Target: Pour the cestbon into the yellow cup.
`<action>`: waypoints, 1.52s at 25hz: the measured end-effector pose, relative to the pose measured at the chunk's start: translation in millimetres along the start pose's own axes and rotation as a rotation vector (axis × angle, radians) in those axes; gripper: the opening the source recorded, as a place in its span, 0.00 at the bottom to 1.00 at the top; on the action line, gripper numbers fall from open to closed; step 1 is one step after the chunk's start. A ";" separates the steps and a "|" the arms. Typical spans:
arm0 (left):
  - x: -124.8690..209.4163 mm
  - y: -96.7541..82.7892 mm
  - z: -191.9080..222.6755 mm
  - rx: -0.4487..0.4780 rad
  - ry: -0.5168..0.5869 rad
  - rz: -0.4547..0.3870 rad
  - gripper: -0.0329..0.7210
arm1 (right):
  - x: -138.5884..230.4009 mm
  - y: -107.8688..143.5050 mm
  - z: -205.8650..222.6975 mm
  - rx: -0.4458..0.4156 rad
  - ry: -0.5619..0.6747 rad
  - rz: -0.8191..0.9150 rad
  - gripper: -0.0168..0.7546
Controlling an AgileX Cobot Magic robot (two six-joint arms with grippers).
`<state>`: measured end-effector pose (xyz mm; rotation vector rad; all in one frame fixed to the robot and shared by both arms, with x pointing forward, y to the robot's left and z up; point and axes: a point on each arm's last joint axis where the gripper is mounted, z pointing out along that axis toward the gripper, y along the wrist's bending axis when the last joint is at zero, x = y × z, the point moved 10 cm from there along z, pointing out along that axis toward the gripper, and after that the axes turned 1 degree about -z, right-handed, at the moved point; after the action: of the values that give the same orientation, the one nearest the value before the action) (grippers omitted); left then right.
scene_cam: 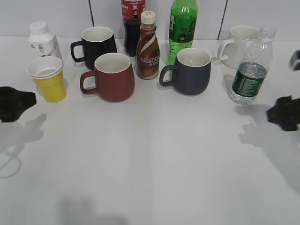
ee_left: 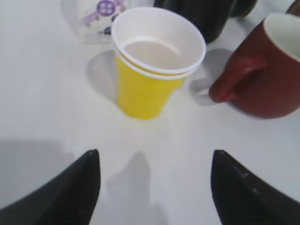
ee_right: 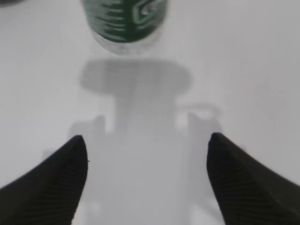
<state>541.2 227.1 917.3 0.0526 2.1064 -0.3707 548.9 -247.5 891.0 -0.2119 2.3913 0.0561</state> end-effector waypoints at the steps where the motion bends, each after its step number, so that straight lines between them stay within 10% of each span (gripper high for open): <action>1: 0.2 1.2 -0.9 -0.025 0.029 0.004 0.79 | -1.5 -2.7 -8.2 0.013 0.026 0.002 0.79; 13: -16.6 -30.2 -90.2 -0.265 0.328 0.177 0.78 | 28.7 24.7 -117.0 -0.143 0.218 -0.019 0.79; 21: 18.7 -45.9 -183.2 -0.083 0.478 0.187 0.78 | 44.5 24.5 -192.6 -0.146 0.049 -0.062 0.79; 38: 40.3 -28.2 -216.6 0.141 0.174 0.394 0.78 | 85.8 0.4 -219.2 -0.010 -0.197 -0.054 0.79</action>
<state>336.1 257.2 997.1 0.5920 2.1737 -0.2820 340.2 -280.7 994.6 -0.2637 2.1887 0.0610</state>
